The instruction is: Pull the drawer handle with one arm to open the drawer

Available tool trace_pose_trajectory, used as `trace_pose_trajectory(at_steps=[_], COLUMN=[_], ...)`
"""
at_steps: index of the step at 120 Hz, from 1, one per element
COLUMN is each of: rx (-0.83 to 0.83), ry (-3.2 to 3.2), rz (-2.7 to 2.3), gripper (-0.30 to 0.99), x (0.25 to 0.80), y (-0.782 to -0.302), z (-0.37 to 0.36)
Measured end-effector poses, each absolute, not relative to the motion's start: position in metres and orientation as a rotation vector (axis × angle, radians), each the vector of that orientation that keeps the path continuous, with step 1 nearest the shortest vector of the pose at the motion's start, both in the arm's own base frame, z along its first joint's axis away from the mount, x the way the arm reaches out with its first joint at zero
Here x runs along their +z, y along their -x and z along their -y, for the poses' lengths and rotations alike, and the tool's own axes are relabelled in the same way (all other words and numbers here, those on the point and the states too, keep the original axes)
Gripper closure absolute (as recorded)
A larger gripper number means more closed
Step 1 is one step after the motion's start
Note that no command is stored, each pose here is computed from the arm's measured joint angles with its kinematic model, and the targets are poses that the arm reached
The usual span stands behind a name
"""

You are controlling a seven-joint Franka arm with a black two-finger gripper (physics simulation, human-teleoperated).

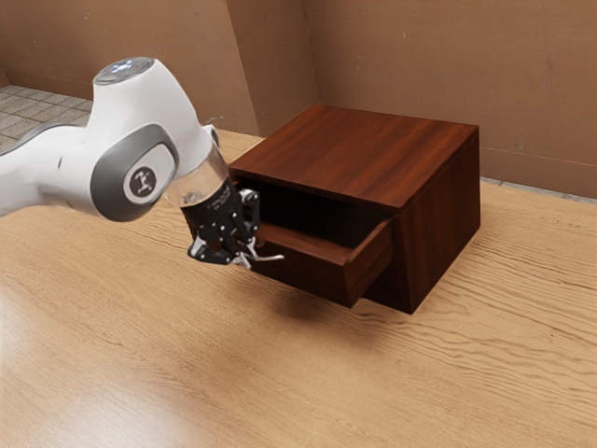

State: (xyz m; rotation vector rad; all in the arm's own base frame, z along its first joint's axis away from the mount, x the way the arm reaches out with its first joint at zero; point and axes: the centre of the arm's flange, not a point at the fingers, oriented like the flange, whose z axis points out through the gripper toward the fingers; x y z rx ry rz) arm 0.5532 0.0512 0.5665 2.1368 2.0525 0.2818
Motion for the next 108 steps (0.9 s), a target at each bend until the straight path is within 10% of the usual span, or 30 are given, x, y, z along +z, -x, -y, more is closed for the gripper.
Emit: trace_pose_trajectory(at_steps=[108], rx=[0.272], ry=[-2.109], rz=[-2.104], gripper=[0.70], x=[0.563], y=[-0.513], z=[-0.052])
